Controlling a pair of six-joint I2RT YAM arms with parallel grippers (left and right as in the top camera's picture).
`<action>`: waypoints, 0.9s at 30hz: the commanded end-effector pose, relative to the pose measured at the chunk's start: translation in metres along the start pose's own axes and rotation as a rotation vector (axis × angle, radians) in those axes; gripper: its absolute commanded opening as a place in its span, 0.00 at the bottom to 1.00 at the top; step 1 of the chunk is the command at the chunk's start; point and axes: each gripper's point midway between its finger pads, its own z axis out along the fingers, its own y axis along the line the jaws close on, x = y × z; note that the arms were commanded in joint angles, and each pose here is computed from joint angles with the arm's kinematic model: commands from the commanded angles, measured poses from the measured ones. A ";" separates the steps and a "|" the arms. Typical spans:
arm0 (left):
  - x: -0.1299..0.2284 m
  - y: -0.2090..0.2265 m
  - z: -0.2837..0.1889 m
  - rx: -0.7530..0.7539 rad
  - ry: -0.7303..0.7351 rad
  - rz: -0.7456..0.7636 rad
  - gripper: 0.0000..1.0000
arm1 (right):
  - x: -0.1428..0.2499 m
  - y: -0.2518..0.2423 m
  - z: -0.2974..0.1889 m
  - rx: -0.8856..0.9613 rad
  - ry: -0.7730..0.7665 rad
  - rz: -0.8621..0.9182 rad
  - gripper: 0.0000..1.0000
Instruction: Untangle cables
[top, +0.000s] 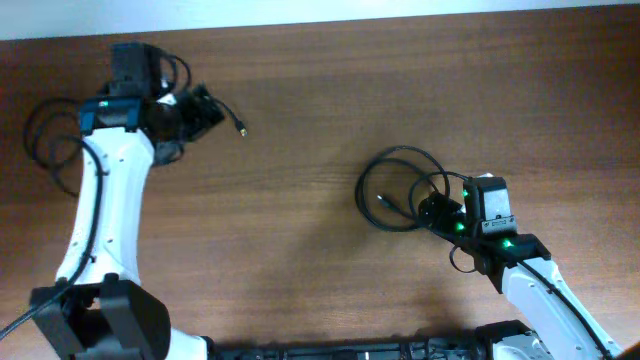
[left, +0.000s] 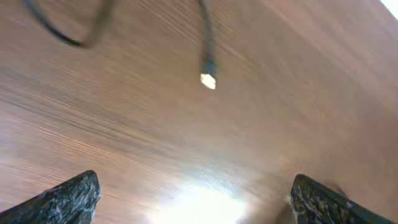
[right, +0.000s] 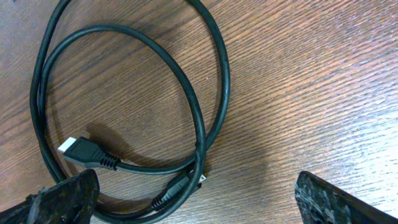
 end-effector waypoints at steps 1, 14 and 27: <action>0.048 -0.042 0.007 0.081 0.136 0.120 0.99 | -0.002 0.000 -0.001 0.006 -0.010 -0.009 0.99; 0.145 -0.122 0.008 0.075 0.184 0.359 0.99 | -0.002 0.000 -0.001 0.007 -0.010 -0.009 0.99; 0.256 -0.134 0.132 -0.133 0.351 0.462 0.84 | -0.002 0.000 -0.001 0.007 -0.010 -0.009 0.99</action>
